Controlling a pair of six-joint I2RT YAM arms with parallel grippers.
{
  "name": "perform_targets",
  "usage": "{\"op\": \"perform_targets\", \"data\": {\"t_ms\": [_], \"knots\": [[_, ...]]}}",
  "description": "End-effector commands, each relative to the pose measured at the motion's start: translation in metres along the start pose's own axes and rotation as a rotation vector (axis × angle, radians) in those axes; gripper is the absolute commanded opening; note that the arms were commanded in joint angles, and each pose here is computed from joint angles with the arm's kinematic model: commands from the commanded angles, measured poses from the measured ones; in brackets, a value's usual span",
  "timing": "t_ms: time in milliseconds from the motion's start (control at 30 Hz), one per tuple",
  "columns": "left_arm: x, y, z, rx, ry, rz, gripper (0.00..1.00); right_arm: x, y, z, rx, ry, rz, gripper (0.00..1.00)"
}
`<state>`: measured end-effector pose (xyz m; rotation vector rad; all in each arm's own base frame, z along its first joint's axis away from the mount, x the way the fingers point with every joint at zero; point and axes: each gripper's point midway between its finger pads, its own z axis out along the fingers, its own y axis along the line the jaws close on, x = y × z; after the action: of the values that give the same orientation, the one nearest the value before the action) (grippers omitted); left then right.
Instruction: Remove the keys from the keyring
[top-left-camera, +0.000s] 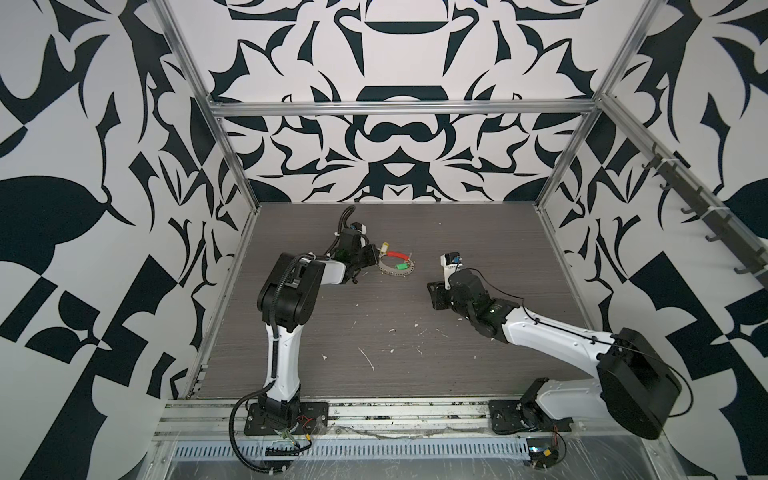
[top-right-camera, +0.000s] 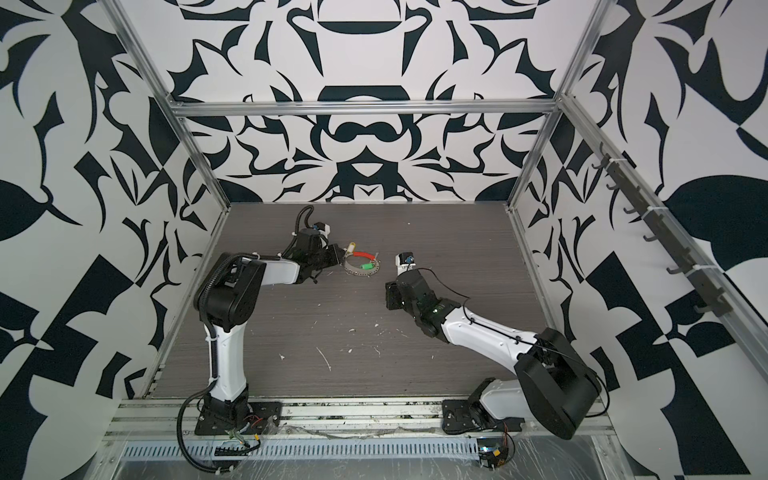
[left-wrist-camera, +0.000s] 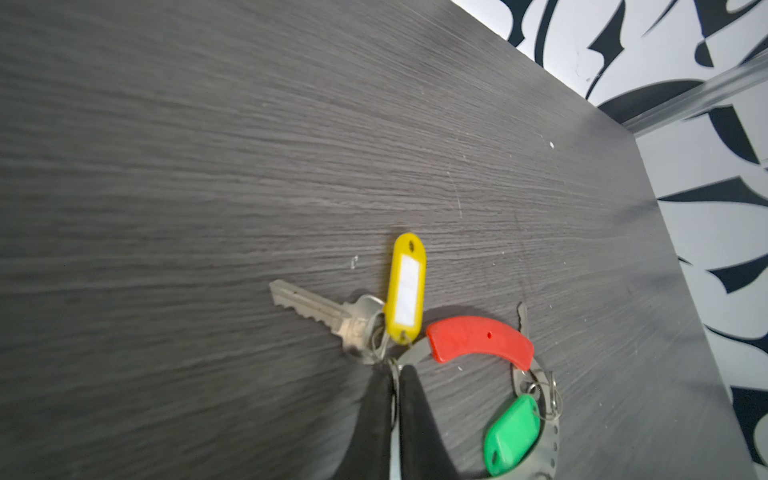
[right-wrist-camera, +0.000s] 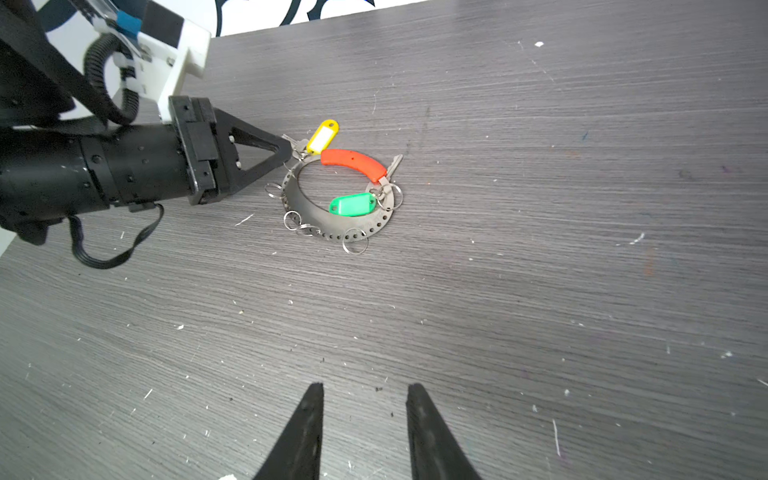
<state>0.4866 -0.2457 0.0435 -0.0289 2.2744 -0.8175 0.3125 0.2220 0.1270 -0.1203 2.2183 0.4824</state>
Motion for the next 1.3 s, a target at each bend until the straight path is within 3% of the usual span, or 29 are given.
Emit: {"op": "perform_targets", "data": {"t_ms": [0, 233, 400, 567, 867, 1133, 1267], "knots": [[-0.004, -0.01, 0.0, 0.015, -0.011, 0.033, 0.02, -0.017, -0.005, -0.008, 0.033, -0.072, 0.015, 0.36], [-0.029, -0.039, -0.037, 0.072, -0.093, 0.065, 0.0, -0.023, -0.003, -0.016, 0.02, -0.096, 0.027, 0.36], [-0.04, -0.083, -0.082, 0.158, -0.136, 0.132, 0.0, -0.032, 0.0, -0.029, -0.023, -0.162, 0.053, 0.36], [-0.028, -0.133, -0.133, 0.26, -0.141, 0.215, 0.0, -0.047, 0.009, -0.053, -0.087, -0.22, 0.066, 0.39], [0.018, -0.218, -0.235, 0.457, -0.137, 0.421, 0.0, -0.059, 0.064, -0.112, -0.435, -0.262, -0.044, 0.44], [0.051, -0.244, -0.287, 0.638, -0.1, 0.421, 0.0, -0.055, 0.101, -0.158, -0.707, -0.269, -0.12, 0.44], [0.061, -0.249, -0.302, 0.696, -0.096, 0.428, 0.0, -0.055, 0.108, -0.17, -0.773, -0.283, -0.111, 0.42]]}}
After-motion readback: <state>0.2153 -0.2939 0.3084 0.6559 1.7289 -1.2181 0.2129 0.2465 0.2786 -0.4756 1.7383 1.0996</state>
